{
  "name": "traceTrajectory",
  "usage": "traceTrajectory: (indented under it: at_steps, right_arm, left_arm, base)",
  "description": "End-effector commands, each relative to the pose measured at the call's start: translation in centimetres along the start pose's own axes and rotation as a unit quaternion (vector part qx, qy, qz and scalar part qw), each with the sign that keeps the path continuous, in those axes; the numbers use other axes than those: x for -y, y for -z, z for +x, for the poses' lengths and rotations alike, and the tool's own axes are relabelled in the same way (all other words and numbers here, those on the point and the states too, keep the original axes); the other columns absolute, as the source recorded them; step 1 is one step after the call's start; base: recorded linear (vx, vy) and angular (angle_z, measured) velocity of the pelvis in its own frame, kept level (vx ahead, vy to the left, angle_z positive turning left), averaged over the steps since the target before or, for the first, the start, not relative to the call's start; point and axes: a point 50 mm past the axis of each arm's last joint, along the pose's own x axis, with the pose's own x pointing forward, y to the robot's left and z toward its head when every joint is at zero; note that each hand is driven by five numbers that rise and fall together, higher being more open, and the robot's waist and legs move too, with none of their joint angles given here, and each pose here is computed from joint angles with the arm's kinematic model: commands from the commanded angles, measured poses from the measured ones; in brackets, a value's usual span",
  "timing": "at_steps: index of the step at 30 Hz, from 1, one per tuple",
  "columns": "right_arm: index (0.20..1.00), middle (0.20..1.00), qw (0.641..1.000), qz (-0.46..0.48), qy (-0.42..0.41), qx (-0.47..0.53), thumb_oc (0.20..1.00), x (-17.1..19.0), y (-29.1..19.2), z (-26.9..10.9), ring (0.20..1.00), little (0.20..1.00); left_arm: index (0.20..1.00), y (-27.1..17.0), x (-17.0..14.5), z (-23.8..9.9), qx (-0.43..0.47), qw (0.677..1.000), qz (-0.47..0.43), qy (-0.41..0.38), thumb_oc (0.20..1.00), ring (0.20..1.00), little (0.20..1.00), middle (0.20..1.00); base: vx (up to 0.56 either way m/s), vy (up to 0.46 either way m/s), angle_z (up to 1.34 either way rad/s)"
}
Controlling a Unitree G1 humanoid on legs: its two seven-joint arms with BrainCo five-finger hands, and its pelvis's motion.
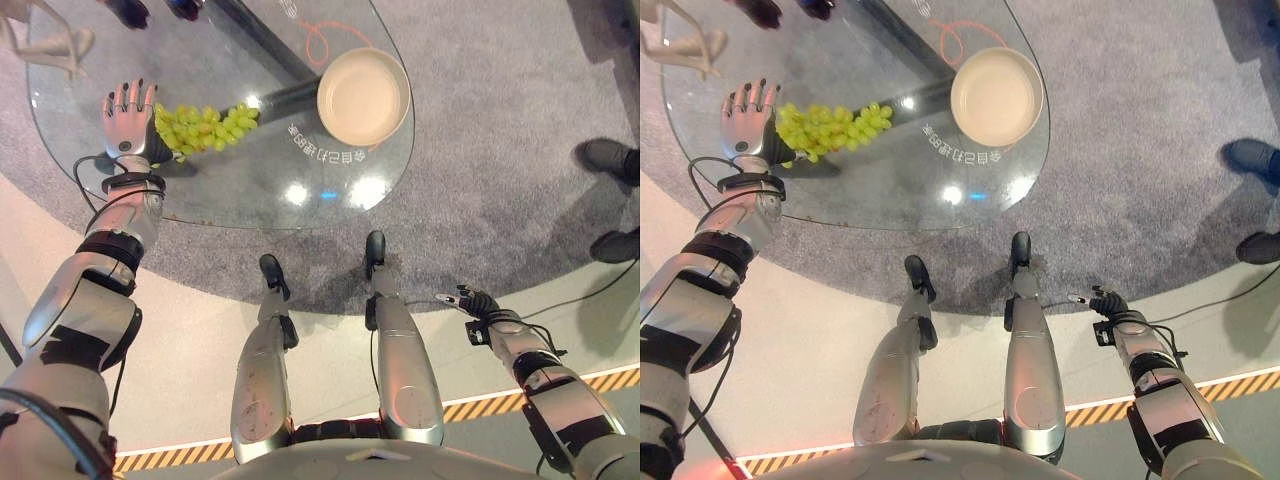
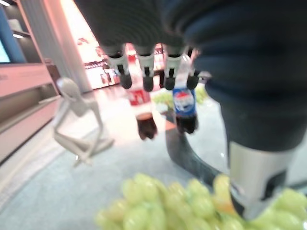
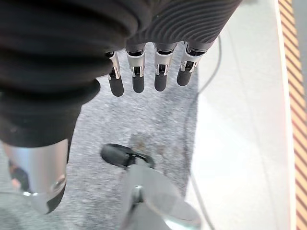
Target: Pick up fruits into the plate
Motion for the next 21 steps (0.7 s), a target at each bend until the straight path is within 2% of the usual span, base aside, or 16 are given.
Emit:
traceTrajectory:
  at_steps: [1, 12, 21]
  right_arm:
    - [1.000, 1.000, 1.000, -0.001, 0.015, -0.001, 1.000, 1.1, 1.1, -0.4, 1.000, 1.000]
    - [1.000, 1.000, 0.999, 0.015, 0.023, 0.047, 1.000, 0.4, -1.7, -0.1, 1.000, 1.000]
    - [1.000, 1.000, 0.995, 0.034, 0.019, 0.096, 1.000, 0.3, -3.9, -0.3, 1.000, 1.000]
  left_arm:
    - [1.000, 2.9, -2.4, 1.3, -0.038, 0.997, 0.057, -0.045, 1.000, 1.000, 1.000, 1.000]
    - [1.000, 0.0, -4.3, 3.4, -0.022, 0.996, 0.054, -0.066, 1.000, 1.000, 1.000, 1.000]
    - [1.000, 2.1, -5.7, 4.1, -0.070, 0.992, 0.084, -0.069, 1.000, 1.000, 1.000, 1.000]
  base:
    - [-0.01, -0.002, 0.06]
    - [0.00, 0.000, 0.03]
    - [0.02, 0.000, 0.00]
